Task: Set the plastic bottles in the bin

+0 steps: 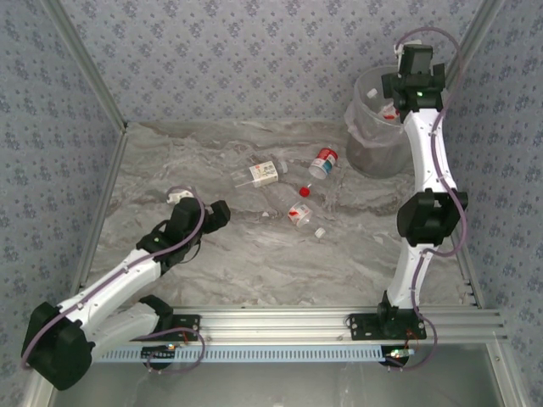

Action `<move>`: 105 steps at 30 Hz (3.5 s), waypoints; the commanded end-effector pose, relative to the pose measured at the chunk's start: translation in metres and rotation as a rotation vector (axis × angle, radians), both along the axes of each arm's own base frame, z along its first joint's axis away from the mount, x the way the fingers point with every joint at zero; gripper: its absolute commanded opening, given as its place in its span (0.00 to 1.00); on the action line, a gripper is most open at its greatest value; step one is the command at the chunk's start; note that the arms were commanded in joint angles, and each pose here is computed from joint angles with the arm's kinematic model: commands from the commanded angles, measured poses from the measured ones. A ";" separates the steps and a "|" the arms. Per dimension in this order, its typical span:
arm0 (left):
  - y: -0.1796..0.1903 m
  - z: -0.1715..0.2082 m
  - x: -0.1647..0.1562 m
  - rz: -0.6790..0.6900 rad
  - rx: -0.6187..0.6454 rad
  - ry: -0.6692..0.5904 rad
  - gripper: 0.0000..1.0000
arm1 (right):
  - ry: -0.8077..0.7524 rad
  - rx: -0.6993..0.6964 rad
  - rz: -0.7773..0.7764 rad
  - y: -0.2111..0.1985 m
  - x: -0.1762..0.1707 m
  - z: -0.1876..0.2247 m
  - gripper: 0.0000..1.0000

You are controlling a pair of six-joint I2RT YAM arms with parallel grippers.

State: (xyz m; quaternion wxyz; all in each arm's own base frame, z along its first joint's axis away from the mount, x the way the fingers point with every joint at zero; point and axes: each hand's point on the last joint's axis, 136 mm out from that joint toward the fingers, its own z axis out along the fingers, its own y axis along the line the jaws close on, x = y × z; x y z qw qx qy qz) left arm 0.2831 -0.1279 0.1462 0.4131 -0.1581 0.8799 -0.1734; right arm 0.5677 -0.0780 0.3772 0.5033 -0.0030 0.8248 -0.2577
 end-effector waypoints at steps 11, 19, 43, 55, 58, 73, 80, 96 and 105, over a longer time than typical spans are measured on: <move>-0.014 0.005 0.014 -0.045 0.008 0.014 0.99 | -0.136 0.228 -0.012 0.011 -0.047 0.038 1.00; -0.011 0.002 0.032 -0.077 0.044 0.023 0.99 | -0.228 0.443 0.061 0.036 -0.079 0.048 1.00; -0.019 0.004 0.089 -0.459 0.215 0.076 0.99 | -0.173 0.816 0.415 0.123 -0.184 0.014 1.00; -0.044 -0.018 0.114 -0.761 0.364 0.109 0.99 | -0.082 0.705 0.641 0.184 -0.211 -0.010 1.00; -0.048 -0.024 0.127 -0.817 0.411 0.113 0.99 | -0.097 0.692 0.640 0.185 -0.212 -0.004 1.00; -0.074 -0.058 0.169 -1.051 0.630 0.177 0.99 | -0.095 0.664 0.561 0.172 -0.217 -0.009 1.00; -0.083 -0.085 0.180 -1.144 0.733 0.257 0.99 | -0.098 0.647 0.538 0.167 -0.219 -0.007 1.00; -0.091 -0.119 0.178 -1.196 0.750 0.314 0.82 | -0.082 0.644 0.499 0.160 -0.225 -0.013 1.00; -0.081 -0.116 0.175 -1.142 0.773 0.313 0.66 | -0.104 0.656 0.473 0.158 -0.218 -0.015 1.00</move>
